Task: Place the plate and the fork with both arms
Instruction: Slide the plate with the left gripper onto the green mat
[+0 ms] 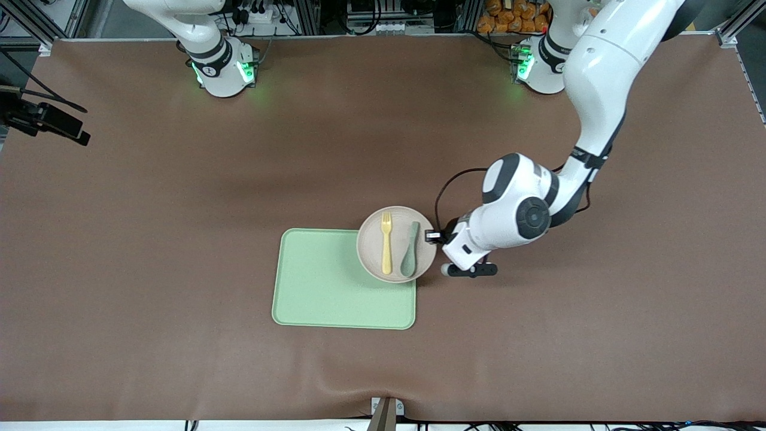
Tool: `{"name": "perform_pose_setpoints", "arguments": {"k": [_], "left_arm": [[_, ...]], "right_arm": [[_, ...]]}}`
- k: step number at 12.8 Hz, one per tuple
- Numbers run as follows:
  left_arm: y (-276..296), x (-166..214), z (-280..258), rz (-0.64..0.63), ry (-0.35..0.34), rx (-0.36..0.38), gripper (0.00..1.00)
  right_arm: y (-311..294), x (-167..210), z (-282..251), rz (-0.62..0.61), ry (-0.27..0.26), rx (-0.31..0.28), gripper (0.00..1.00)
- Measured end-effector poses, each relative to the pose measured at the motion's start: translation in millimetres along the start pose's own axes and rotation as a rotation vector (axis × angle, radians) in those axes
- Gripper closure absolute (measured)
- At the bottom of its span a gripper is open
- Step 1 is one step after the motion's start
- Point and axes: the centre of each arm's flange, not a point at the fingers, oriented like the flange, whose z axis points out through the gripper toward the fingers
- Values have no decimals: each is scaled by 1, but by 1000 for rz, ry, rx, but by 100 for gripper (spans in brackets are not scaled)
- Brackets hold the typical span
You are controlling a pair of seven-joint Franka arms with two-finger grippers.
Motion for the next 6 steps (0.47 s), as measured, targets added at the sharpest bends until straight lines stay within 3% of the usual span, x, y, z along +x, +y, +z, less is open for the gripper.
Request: {"name": "perform_pose_setpoints", "arguments": {"k": [6], "left_arm": [[22,8,46,-57,48,-49,95]], "right_arm": [[-2,0,1,-4,-1,-1,0]]}}
